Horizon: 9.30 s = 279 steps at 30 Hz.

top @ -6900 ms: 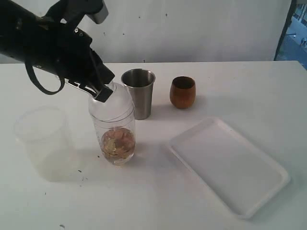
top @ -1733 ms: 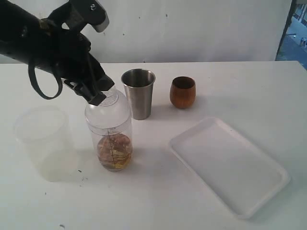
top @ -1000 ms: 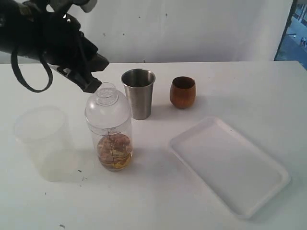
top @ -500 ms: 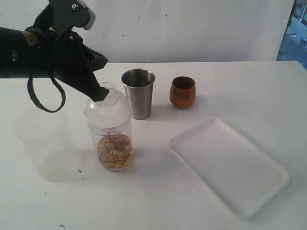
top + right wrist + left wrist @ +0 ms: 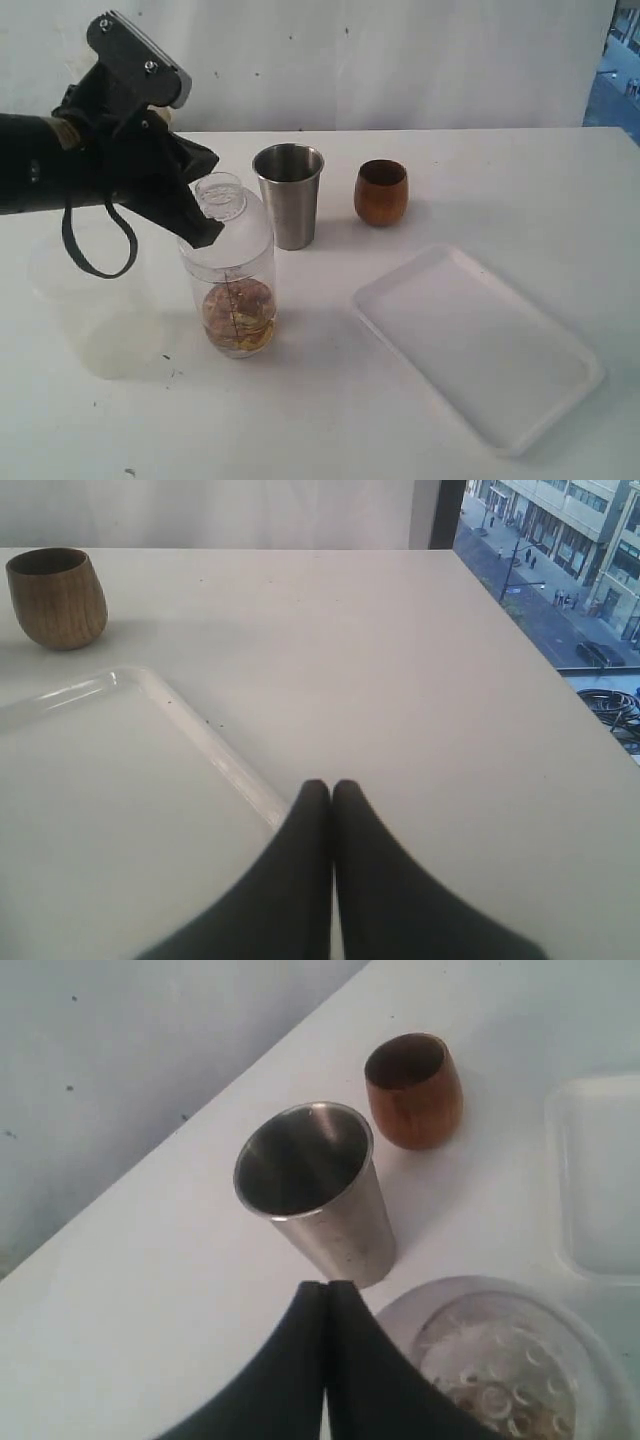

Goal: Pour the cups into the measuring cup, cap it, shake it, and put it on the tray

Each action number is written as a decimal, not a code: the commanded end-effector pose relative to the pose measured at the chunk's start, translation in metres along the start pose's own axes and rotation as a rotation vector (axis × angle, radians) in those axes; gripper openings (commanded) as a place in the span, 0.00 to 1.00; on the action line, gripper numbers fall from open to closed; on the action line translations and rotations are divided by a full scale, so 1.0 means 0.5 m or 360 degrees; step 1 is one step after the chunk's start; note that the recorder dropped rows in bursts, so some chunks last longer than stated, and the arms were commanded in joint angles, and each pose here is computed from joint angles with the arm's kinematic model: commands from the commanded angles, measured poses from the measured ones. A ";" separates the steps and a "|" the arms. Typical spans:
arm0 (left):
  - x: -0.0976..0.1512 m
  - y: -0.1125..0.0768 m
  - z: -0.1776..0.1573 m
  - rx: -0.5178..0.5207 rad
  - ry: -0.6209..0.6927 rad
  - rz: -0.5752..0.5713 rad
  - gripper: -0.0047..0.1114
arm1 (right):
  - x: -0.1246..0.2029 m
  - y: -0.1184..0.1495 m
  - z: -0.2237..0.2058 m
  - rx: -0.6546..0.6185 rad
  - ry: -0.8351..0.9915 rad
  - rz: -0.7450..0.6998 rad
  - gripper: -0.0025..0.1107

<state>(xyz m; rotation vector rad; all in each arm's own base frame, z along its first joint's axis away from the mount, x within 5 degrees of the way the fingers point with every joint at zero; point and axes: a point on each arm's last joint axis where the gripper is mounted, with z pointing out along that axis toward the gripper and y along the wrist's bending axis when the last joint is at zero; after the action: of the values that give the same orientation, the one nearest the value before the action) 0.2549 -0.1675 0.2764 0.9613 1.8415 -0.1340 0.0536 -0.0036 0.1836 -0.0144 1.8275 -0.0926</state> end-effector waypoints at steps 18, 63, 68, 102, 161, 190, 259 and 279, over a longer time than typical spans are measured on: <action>0.018 -0.001 -0.124 -0.0256 -0.0619 -0.0433 0.04 | 0.002 -0.001 0.000 0.0014 -0.0005 0.0003 0.02; 0.092 -0.032 -0.027 -0.0016 -0.0708 -0.0011 0.04 | 0.002 -0.001 0.000 0.0014 -0.0005 0.0003 0.02; 0.091 -0.032 -0.028 -0.0017 -0.0718 -0.0011 0.04 | 0.002 -0.001 0.000 0.0014 -0.0005 0.0003 0.02; 0.158 -0.046 0.031 0.0059 -0.0322 -0.0068 0.04 | 0.002 -0.001 0.000 0.0014 -0.0005 0.0019 0.02; 0.171 -0.043 -0.312 -0.0265 -0.0697 -0.0835 0.04 | -0.030 -0.002 -0.003 0.0021 -0.0288 0.0024 0.02; 0.327 -0.068 -0.341 -0.0652 -0.0452 -0.0945 0.04 | -0.030 -0.002 -0.003 0.0020 -0.0287 0.0027 0.02; 0.382 -0.093 -0.372 -0.0931 -0.0502 -0.0999 0.04 | -0.500 0.018 -0.033 -0.0462 -0.0940 0.0093 0.02; 0.382 -0.093 -0.372 -0.0931 -0.0501 -0.0996 0.04 | -0.518 0.006 0.302 -0.0150 0.0824 -0.0450 0.02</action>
<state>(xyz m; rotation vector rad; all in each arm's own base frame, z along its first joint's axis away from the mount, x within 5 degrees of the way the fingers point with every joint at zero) 0.0559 -0.0029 0.1954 -0.0536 1.6930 -0.1101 0.2574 -0.0163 0.3998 -0.1405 2.1456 -0.3898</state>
